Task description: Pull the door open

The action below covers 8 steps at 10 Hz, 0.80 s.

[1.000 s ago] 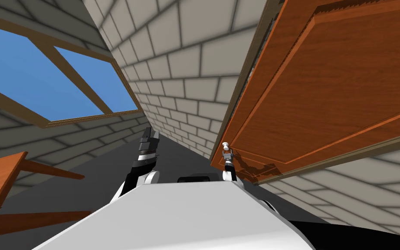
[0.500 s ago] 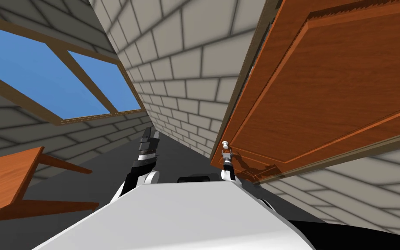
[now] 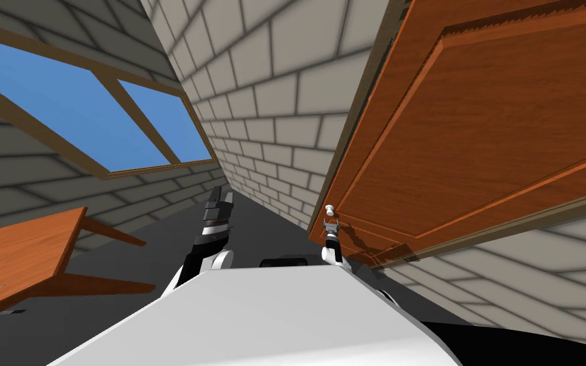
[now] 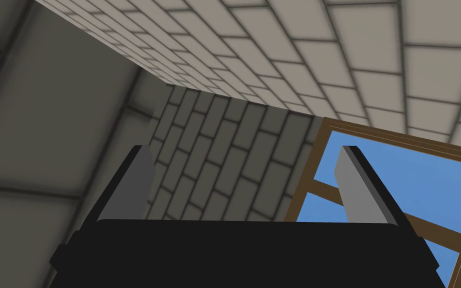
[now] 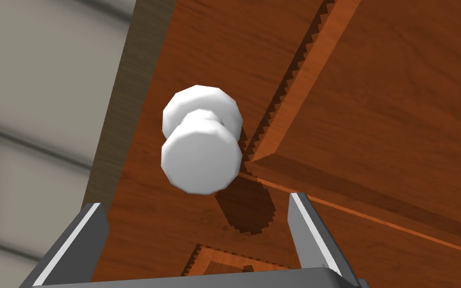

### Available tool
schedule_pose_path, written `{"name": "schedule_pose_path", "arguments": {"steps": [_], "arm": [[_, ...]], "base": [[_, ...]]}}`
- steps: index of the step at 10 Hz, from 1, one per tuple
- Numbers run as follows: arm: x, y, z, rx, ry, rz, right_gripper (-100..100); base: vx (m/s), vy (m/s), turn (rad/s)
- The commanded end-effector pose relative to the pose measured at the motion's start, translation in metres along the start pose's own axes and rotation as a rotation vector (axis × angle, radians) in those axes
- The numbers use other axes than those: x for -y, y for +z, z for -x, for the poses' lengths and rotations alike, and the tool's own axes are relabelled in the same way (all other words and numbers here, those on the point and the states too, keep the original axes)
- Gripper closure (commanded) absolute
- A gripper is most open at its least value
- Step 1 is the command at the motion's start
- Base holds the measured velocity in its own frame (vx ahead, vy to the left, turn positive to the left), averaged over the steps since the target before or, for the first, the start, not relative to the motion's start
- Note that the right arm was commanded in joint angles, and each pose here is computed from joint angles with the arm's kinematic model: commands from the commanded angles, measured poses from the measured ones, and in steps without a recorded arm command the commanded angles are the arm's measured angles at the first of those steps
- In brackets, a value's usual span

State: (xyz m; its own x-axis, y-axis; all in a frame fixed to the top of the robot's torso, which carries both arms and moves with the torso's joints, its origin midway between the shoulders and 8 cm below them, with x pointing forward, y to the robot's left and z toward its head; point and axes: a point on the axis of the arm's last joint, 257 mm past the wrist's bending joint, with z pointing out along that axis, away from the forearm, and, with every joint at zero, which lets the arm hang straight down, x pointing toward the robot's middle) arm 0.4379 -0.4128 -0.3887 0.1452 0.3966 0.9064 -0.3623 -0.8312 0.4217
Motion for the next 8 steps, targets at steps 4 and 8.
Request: {"name": "schedule_pose_path", "arguments": {"steps": [4, 8], "arm": [[0.008, 0.0006, -0.002, 0.013, 0.178, 0.012, -100], [0.014, 0.0009, -0.004, 0.023, 0.312, 0.022, -100]], "base": [[-0.065, -0.01, 0.041], [-0.066, -0.015, 0.037]]}}
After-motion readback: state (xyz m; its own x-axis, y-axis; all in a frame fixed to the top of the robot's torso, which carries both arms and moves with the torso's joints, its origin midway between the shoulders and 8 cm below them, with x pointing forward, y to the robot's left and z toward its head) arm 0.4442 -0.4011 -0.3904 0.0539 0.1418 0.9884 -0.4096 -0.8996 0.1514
